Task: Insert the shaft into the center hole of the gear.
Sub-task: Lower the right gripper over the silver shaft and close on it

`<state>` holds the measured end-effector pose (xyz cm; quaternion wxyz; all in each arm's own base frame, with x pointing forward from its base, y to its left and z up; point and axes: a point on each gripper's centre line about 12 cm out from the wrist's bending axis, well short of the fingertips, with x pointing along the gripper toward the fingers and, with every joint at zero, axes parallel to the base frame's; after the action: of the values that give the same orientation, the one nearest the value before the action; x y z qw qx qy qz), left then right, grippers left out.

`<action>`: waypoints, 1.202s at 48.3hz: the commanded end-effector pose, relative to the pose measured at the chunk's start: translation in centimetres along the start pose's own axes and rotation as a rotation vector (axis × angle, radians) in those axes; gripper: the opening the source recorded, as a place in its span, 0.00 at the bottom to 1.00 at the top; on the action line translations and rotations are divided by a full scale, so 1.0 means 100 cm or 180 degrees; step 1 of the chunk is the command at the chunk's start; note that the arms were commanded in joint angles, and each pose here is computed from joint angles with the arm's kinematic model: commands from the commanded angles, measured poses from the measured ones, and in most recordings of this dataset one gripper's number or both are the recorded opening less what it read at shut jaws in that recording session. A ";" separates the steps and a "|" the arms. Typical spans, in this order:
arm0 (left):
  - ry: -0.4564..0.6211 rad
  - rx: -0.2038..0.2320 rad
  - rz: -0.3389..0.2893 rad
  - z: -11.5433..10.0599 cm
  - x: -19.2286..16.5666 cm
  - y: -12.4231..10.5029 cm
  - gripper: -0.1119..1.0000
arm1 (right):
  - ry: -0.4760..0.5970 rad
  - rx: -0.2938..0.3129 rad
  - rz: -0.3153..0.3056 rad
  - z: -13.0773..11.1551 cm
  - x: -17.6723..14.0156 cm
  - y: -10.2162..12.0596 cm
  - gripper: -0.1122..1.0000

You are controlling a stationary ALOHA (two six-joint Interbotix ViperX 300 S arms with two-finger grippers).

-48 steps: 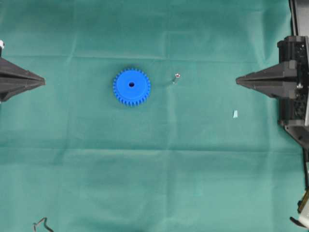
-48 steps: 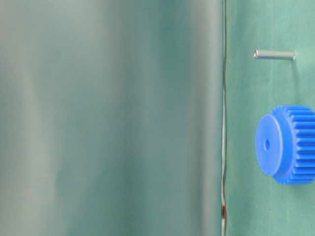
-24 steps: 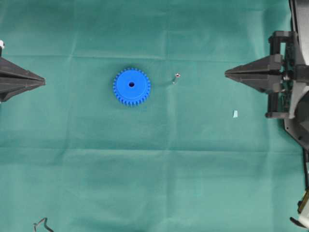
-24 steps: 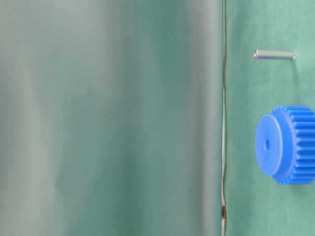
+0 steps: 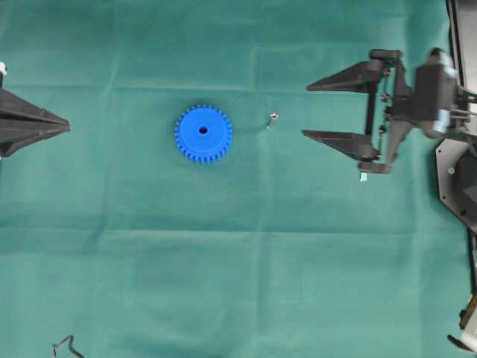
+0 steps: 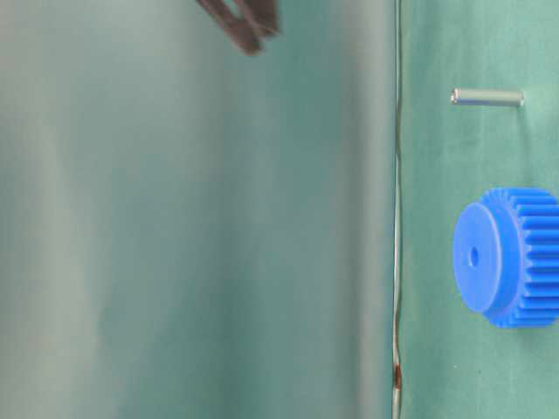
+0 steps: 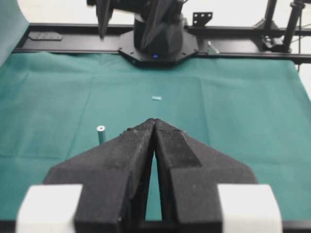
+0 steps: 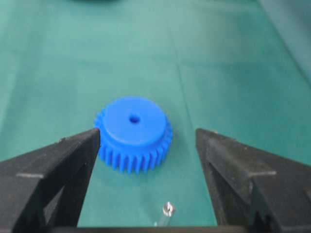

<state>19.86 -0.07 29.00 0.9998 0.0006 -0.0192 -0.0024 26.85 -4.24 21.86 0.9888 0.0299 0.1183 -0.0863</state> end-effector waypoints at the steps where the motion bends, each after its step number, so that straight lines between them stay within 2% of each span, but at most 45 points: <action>1: -0.0078 0.0014 -0.0007 0.010 0.002 0.000 0.10 | -0.0003 0.0066 -0.0083 -0.001 0.013 -0.006 0.85; 8: -0.0063 0.0014 -0.0007 0.009 0.003 0.000 0.10 | 0.0208 0.0143 -0.0201 -0.024 0.032 -0.014 0.85; 20: -0.0039 0.0019 -0.0007 0.008 0.003 0.000 0.10 | 0.0488 0.0227 -0.0280 -0.051 0.052 -0.018 0.85; 49: -0.0020 0.0014 -0.0007 0.007 0.003 0.000 0.10 | 0.0690 0.0314 -0.0409 -0.085 0.067 -0.023 0.84; 54: -0.0020 0.0015 -0.0002 0.007 0.004 0.000 0.10 | 0.0719 0.0318 -0.0413 -0.087 0.069 -0.023 0.78; 58: -0.0024 0.0014 -0.0007 0.007 0.003 0.000 0.10 | 0.0715 0.0307 -0.0399 -0.086 0.070 -0.022 0.63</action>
<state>19.96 -0.10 28.73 0.9999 0.0014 -0.0100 -0.0031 30.60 -6.78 11.01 0.9557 0.0798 0.2404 -0.1499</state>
